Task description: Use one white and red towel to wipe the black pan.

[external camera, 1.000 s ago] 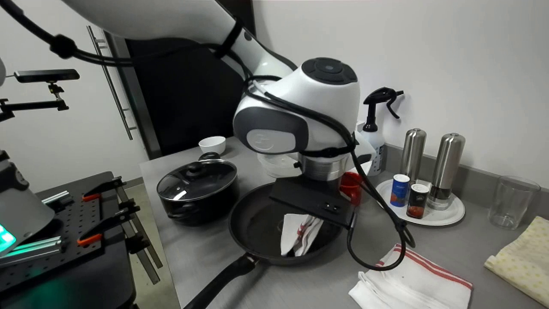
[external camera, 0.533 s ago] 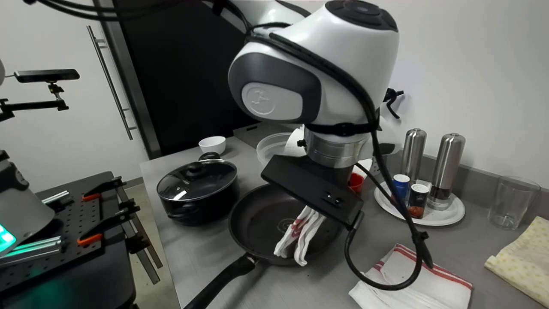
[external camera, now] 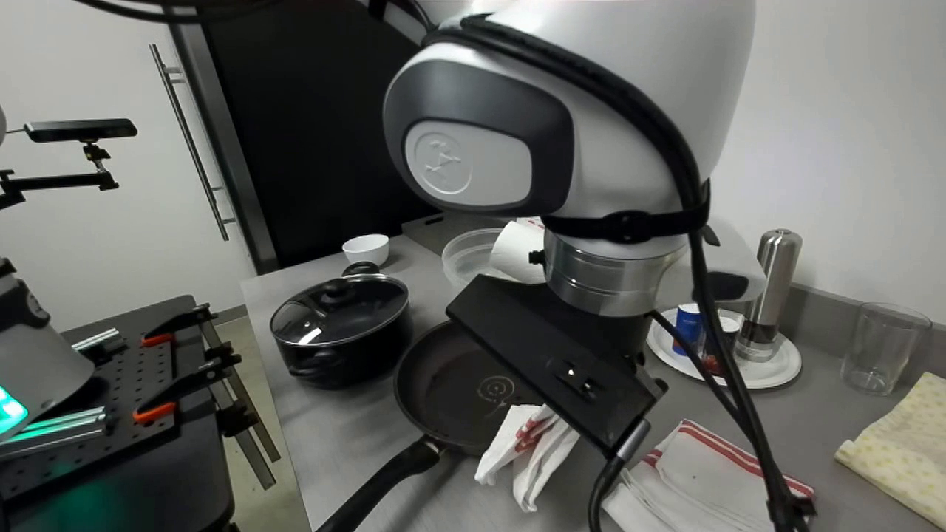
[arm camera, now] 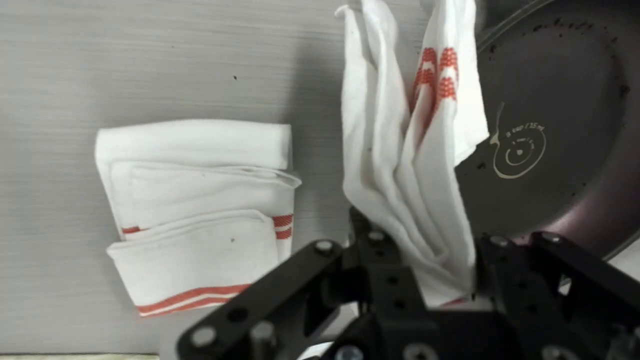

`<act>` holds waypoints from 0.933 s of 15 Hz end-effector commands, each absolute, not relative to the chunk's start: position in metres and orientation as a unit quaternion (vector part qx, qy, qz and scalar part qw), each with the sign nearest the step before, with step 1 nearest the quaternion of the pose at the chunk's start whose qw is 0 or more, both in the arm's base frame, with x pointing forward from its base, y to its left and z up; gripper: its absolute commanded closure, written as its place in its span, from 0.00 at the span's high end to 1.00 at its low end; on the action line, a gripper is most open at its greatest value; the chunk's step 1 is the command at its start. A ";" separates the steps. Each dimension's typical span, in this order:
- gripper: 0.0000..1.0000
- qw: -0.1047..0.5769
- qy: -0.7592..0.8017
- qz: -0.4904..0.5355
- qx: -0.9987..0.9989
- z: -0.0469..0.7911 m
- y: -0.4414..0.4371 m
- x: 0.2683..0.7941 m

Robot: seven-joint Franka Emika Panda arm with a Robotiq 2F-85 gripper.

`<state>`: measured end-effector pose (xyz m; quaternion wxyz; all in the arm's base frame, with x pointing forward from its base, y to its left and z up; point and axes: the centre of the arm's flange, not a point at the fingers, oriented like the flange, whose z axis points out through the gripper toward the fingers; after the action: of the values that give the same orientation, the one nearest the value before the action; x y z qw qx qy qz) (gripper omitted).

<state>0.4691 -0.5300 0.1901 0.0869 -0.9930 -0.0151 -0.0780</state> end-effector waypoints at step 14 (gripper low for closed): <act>0.03 0.100 0.130 -0.051 -0.985 0.173 -0.636 0.404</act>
<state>0.3976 -0.6190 0.1762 0.0899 -0.9883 0.1112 -0.0535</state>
